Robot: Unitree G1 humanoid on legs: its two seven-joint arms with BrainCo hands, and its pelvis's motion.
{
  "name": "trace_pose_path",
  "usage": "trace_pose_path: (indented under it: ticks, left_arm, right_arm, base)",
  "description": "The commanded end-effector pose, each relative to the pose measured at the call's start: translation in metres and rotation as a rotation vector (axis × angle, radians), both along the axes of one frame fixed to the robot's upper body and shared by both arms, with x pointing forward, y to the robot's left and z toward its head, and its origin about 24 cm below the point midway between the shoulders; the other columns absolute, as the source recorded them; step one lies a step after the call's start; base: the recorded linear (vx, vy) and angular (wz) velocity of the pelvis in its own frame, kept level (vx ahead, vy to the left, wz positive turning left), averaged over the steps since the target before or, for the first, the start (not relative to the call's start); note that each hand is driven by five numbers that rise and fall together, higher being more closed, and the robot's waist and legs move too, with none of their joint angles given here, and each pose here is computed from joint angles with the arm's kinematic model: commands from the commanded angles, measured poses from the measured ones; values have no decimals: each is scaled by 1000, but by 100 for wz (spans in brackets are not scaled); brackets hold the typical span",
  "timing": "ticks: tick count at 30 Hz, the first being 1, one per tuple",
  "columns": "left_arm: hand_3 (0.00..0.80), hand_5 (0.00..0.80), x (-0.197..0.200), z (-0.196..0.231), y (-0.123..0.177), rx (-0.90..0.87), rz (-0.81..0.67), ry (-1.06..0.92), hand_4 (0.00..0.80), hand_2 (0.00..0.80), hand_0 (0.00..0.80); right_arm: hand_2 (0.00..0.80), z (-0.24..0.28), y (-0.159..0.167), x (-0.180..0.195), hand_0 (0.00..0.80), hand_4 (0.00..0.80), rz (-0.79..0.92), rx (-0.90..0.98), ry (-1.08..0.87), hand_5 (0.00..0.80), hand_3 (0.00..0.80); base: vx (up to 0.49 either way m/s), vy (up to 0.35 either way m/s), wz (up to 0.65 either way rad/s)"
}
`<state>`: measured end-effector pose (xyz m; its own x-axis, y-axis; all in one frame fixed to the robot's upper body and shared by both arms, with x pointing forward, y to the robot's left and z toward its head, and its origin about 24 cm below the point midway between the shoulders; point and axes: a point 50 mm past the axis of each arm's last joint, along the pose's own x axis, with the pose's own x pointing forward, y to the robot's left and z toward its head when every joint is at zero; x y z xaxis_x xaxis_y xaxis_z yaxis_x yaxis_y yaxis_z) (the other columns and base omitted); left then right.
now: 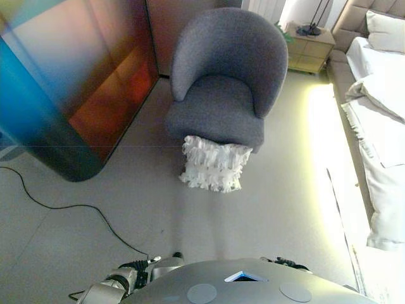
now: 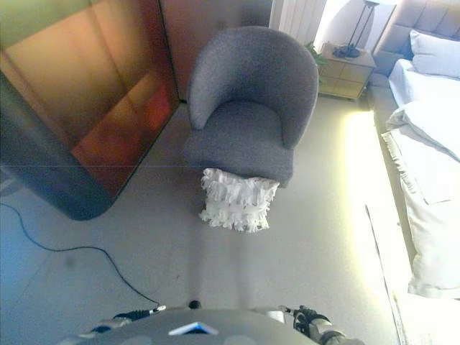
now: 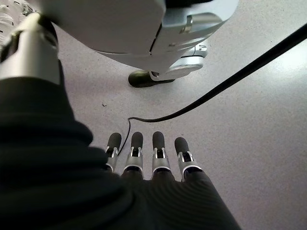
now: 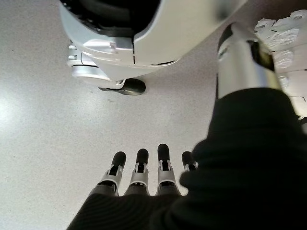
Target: Pick up the cushion and take it to the sofa
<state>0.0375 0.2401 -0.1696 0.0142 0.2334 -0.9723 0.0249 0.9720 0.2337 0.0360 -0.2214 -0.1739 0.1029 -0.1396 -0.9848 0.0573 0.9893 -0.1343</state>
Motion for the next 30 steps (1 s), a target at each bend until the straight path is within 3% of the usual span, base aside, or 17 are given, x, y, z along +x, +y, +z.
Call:
trace_pose_path:
  ticks: [1,30]
  left_arm:
    - [0,0,9,-3,-17,-36,-13,9,0,0,0]
    - [0,0,11,-3,-16,-39,-7,-1,0,0,0]
  right_arm:
    - [0,4,-10,20,0,0,-58,-36,-35,0,0]
    - [0,3,-4,20,0,0,-15,-25,-49,0,0]
  base:
    - [-8,49,0]
    - [1,-1,0]
